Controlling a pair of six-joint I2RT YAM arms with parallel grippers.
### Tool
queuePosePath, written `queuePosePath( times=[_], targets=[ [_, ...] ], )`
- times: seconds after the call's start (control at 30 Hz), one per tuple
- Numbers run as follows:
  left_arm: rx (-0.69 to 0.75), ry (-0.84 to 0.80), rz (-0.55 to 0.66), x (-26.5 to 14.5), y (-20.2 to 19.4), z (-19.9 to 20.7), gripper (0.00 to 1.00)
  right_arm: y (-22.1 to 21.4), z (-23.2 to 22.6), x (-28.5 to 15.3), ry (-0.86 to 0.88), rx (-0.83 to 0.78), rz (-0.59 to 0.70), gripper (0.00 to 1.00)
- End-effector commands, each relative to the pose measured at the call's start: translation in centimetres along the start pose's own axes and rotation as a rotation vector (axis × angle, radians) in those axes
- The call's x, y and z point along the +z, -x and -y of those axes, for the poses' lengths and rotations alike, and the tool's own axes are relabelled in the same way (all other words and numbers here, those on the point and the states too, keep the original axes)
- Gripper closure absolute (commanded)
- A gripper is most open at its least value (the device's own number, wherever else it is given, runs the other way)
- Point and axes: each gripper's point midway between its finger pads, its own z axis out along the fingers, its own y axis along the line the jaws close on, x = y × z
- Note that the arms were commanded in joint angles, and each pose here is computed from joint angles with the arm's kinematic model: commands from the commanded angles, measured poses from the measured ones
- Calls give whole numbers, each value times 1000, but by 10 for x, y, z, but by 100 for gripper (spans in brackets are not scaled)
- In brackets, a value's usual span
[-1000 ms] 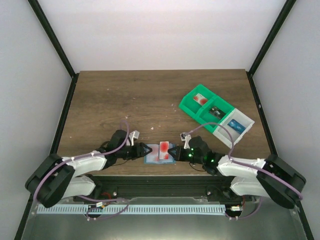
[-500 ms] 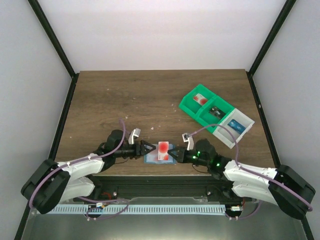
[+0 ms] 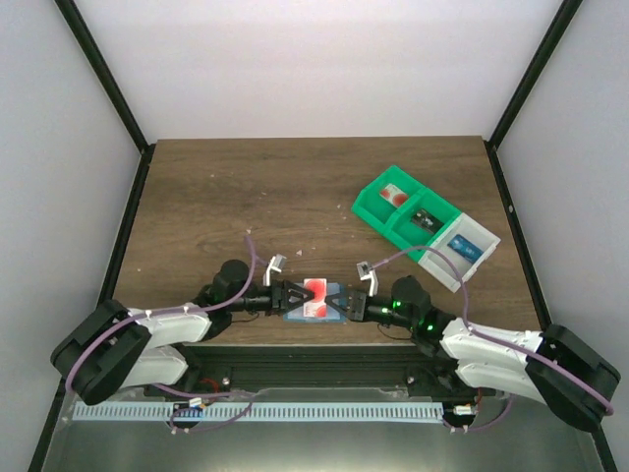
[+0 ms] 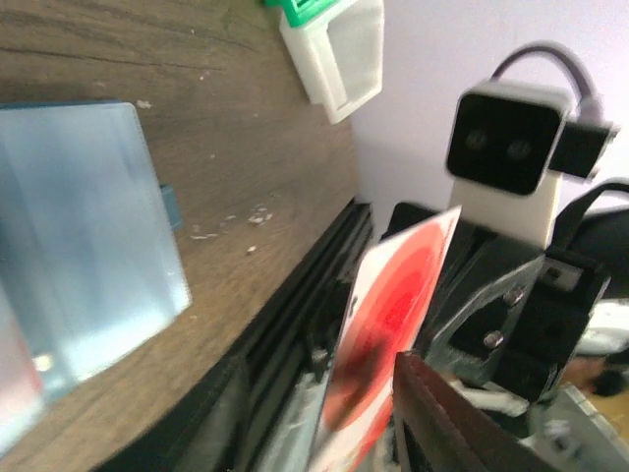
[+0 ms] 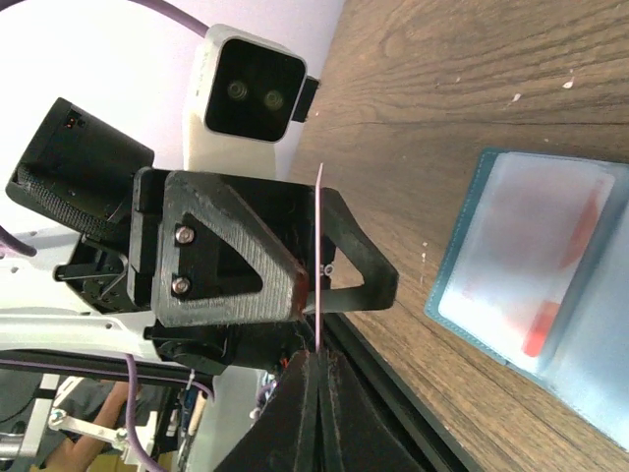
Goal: Take the credit cards out of the card holder
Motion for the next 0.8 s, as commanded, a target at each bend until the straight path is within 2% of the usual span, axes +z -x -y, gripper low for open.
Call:
queuePosePath(
  times=[0.0,0.07,0.2,0.3,0.47,0.67,0.77],
  targets=[
    [37,-64,14,1,4,15,66,0,-8,-1,44,-2,-3,100],
    [32,-72,13,0,3,16,79,-1,-7,0,38,-1,-8,99],
    [36,-94,1,-1,0,19,100,-3,-4,-1,30,-6,-12,100],
    [55,-112,-36,-1,-7,20,100,-3,-2,-2,11,-42,-18,96],
    [101,-144,-100,-4,-19,27,100,0,-2,-7,-81,-163,-50,82],
    [206,-115,-174,-7,-29,36,100,13,-29,-30,-146,-330,-59,64],
    [256,-98,-206,-10,-33,43,100,17,-46,-41,-154,-390,-75,59]
  ],
)
